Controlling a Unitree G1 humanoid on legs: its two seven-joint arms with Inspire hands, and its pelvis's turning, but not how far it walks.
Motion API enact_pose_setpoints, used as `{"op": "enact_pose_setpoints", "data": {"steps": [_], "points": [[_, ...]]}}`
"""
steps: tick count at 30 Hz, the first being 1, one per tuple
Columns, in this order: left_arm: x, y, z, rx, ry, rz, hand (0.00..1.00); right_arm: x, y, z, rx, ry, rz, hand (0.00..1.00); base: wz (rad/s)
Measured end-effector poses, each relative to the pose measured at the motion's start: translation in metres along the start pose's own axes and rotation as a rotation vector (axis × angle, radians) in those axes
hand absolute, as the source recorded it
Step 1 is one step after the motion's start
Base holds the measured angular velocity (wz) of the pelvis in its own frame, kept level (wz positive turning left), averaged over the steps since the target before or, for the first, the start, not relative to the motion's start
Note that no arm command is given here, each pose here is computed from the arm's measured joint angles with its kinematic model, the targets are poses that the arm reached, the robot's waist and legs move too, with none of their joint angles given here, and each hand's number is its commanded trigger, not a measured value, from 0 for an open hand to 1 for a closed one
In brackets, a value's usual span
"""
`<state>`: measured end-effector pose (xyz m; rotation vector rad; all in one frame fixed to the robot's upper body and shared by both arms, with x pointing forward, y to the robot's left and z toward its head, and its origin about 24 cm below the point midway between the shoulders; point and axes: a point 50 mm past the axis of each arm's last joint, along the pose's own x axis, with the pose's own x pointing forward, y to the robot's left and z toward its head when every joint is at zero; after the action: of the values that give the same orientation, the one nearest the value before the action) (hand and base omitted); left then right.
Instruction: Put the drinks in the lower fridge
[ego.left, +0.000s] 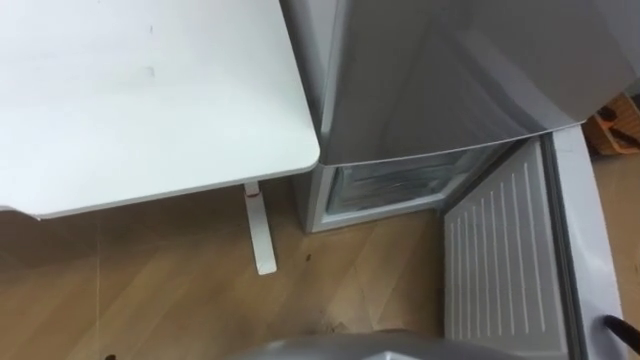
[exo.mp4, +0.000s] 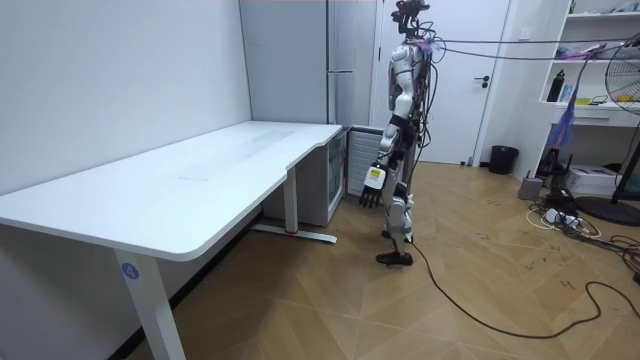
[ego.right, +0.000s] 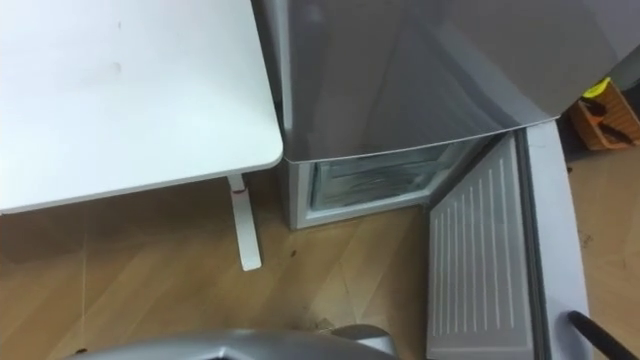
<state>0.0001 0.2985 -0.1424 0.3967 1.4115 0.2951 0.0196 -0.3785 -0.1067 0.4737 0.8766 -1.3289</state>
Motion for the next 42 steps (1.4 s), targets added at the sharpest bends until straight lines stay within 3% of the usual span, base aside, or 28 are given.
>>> {"op": "enact_pose_setpoints", "data": {"steps": [11, 16, 18, 21, 22, 26, 31, 33, 36, 42], "points": [[0.003, -0.007, 0.024, 0.056, -0.052, -0.043, 0.0, -0.002, 0.011, -0.006, 0.036, 0.025, 0.045, 0.0, -0.07], [0.003, -0.018, 0.032, 0.12, -0.057, -0.083, 0.0, -0.009, 0.025, -0.035, 0.065, 0.046, 0.145, 0.0, -0.02], [0.004, -0.027, 0.035, 0.169, -0.054, -0.107, 0.0, -0.016, 0.035, -0.051, 0.025, 0.051, 0.228, 0.0, -0.25], [0.004, -0.043, 0.048, 0.258, -0.063, -0.141, 0.0, -0.039, 0.071, -0.08, -0.021, 0.064, 0.481, 0.0, -0.22], [0.005, -0.045, 0.052, 0.295, -0.065, -0.143, 0.0, -0.054, 0.094, -0.088, -0.063, 0.07, 0.627, 0.0, -0.08], [0.003, -0.054, 0.066, 0.393, -0.102, -0.171, 0.0, -0.095, 0.14, -0.105, -0.287, 0.068, 0.937, 0.0, 0.02], [0.001, -0.063, 0.069, 0.465, -0.1, -0.206, 0.0, -0.193, 0.206, -0.136, -0.736, 0.089, 1.629, 0.0, 0.31], [0.0, -0.065, 0.067, 0.469, -0.093, -0.212, 0.0, -0.217, 0.219, -0.144, -0.843, 0.089, 1.774, 0.0, 0.52], [-0.001, -0.069, 0.062, 0.479, -0.069, -0.231, 0.0, -0.223, 0.225, -0.143, -0.982, 0.078, 1.832, 0.0, 0.59], [-0.001, -0.069, 0.06, 0.455, -0.061, -0.237, 0.0, -0.2, 0.215, -0.143, -1.113, 0.144, 1.738, 0.0, 0.06]]}}
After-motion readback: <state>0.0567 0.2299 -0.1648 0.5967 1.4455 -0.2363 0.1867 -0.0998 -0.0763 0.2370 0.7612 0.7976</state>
